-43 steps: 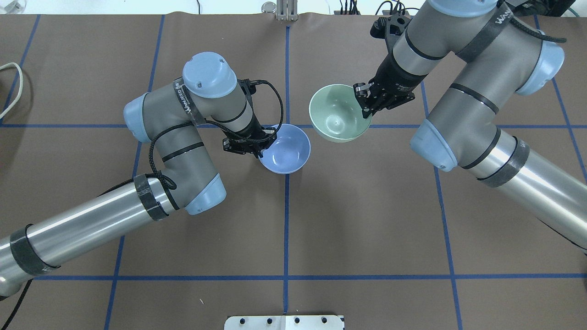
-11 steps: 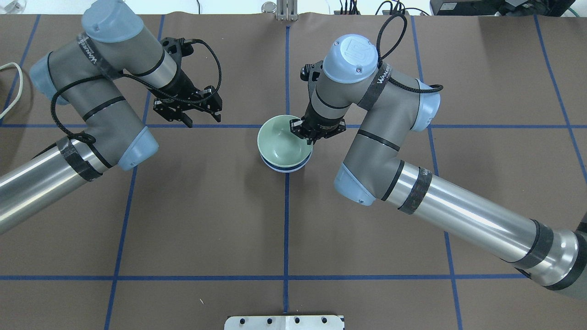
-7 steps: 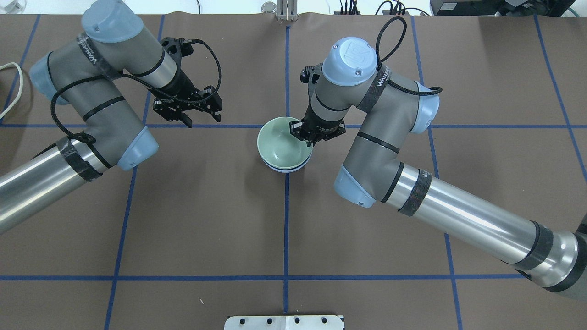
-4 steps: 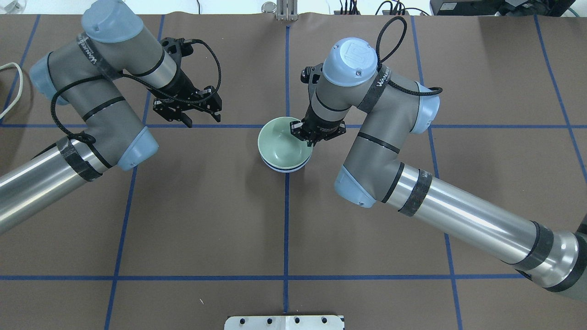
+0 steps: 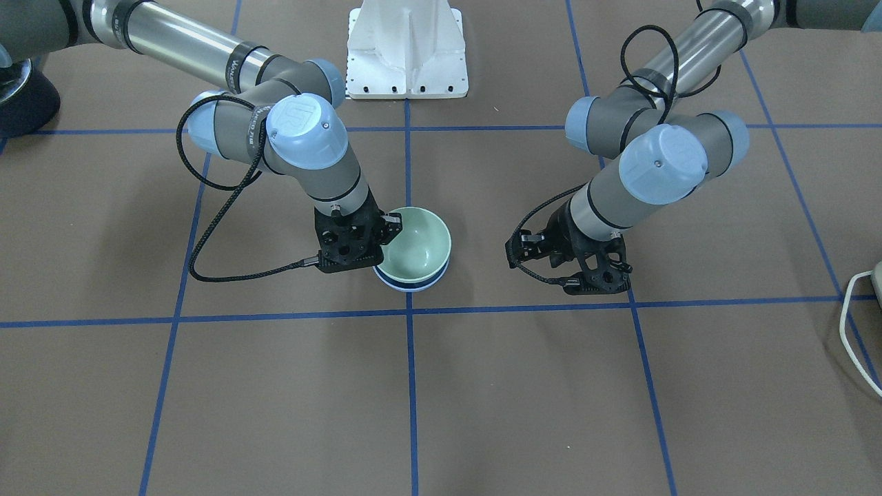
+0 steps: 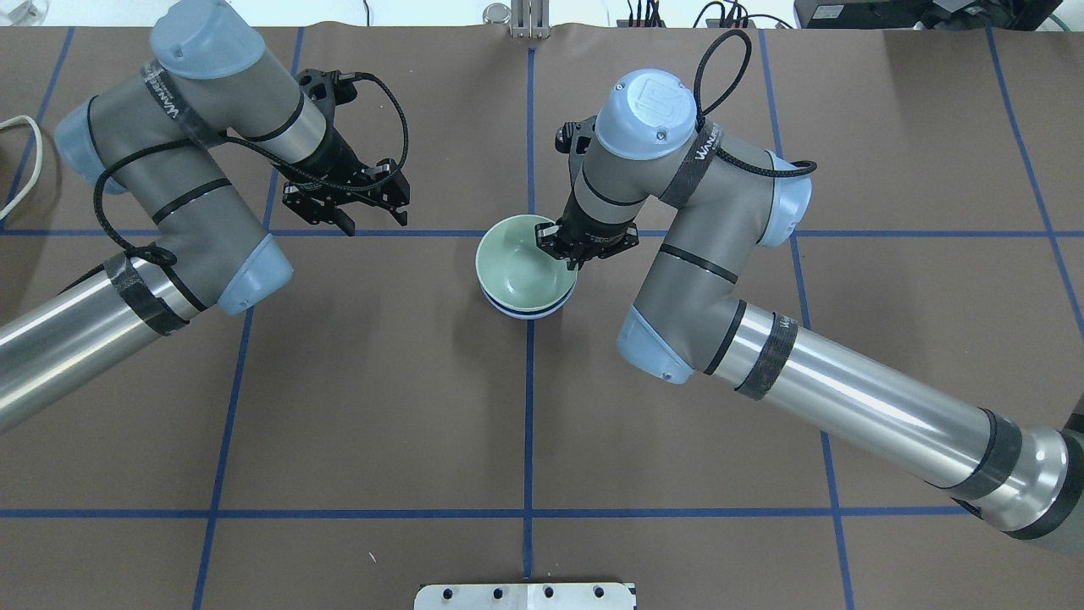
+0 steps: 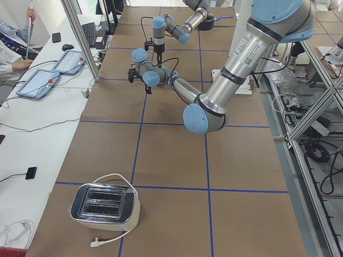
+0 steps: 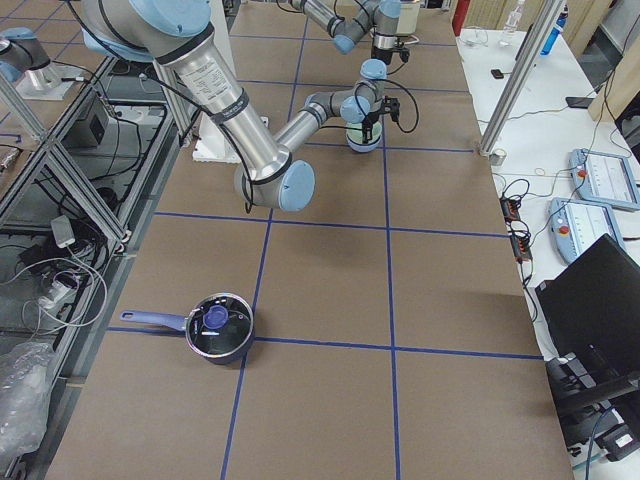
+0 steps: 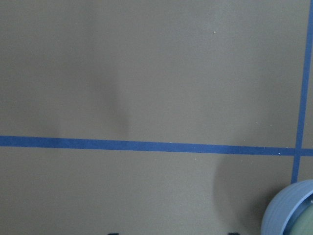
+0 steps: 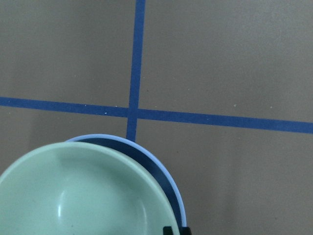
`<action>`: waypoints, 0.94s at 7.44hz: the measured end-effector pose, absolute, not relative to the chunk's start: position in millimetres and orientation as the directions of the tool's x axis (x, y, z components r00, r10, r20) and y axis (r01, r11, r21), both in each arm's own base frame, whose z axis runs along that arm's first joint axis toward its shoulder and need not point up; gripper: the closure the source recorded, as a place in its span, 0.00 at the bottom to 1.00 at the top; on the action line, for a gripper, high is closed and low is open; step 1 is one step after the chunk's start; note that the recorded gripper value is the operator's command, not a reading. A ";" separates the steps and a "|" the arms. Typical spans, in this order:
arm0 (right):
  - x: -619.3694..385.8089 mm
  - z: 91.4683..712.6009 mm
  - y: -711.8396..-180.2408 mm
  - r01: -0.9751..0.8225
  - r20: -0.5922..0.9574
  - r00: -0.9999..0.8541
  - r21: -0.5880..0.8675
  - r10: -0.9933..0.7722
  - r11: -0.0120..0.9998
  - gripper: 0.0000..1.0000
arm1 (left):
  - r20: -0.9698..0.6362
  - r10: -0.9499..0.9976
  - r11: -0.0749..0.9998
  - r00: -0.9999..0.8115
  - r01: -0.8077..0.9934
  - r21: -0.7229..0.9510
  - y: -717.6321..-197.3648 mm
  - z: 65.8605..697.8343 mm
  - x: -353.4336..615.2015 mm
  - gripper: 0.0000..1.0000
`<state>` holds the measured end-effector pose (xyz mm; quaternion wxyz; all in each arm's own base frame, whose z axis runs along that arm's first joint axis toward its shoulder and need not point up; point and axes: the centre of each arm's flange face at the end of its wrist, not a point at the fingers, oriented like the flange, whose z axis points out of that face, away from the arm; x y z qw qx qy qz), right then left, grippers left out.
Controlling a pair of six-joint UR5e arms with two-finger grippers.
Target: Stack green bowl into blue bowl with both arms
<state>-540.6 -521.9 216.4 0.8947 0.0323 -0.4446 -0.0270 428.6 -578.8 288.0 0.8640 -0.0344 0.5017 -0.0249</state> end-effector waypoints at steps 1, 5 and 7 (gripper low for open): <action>-540.5 216.5 -522.1 0.016 0.794 0.603 0.081 -0.074 0.997 0.25 | -0.865 -0.078 0.996 0.495 0.009 -0.084 -578.9 288.0 428.5 0.21; -532.6 213.2 -526.0 0.002 0.799 0.597 0.091 -0.074 0.996 0.00 | -0.866 -0.078 0.996 0.494 0.006 -0.086 -578.4 287.3 428.2 0.20; -489.1 192.6 -540.2 -0.049 0.825 0.560 0.119 -0.072 0.992 0.00 | -0.868 -0.082 0.996 0.491 0.021 -0.082 -581.9 284.7 416.1 0.14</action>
